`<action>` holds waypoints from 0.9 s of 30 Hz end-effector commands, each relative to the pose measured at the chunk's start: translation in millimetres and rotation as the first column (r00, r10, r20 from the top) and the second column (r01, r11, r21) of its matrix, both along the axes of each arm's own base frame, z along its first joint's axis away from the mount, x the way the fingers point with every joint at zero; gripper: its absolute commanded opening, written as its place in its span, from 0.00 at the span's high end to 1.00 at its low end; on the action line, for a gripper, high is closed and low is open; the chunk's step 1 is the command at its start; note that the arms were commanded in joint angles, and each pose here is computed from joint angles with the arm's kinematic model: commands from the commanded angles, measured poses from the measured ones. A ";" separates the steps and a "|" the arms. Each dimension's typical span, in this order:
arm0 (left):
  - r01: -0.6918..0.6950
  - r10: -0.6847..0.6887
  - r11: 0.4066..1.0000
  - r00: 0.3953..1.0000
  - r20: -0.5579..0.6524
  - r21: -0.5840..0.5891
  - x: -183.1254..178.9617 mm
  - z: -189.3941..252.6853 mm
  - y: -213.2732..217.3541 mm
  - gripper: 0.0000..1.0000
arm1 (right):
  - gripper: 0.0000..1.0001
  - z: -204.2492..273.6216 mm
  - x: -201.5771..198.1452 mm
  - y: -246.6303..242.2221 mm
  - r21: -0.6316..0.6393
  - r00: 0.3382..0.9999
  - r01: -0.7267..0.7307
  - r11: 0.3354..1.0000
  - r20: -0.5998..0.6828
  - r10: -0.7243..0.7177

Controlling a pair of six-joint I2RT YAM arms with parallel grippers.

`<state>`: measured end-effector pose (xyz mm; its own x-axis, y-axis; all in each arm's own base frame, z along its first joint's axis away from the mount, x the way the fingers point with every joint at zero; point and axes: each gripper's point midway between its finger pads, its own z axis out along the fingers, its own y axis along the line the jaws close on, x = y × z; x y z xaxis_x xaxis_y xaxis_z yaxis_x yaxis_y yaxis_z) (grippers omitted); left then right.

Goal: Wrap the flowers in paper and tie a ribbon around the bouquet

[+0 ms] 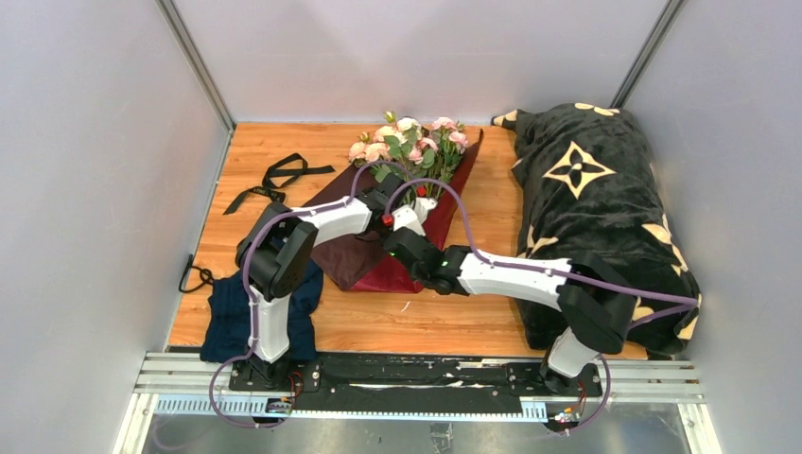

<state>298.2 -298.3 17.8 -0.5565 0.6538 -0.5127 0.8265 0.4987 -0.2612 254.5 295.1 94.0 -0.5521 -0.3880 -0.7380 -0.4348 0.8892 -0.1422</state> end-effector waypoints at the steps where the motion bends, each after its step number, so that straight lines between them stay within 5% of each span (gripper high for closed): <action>1: -0.064 0.066 0.997 0.997 -0.048 0.037 2.7 -33.9 28.0 0.81 | 1.00 -9.1 -2.9 47.8 -0.058 0.965 -0.259 0.964 0.027 0.261; 8: -0.162 0.153 0.961 0.986 -0.060 -0.223 34.8 17.6 33.8 0.71 | 1.00 -58.4 -10.0 47.0 -0.111 0.951 -0.310 0.944 -0.044 0.307; 15: -0.285 0.302 0.904 0.953 0.003 -0.318 74.8 87.6 82.3 0.43 | 1.00 -77.2 -11.5 39.6 -0.155 0.952 -0.306 0.939 -0.073 0.298; 22: -0.450 0.481 0.775 0.875 -0.046 -0.443 95.7 157.4 124.3 0.01 | 1.00 -84.3 -12.6 39.6 -0.165 0.950 -0.311 0.936 -0.089 0.300; 27: -0.566 0.545 0.711 0.818 -0.183 -0.417 77.2 143.3 124.6 0.00 | 1.00 -84.5 -12.9 38.7 -0.170 0.948 -0.316 0.933 -0.091 0.304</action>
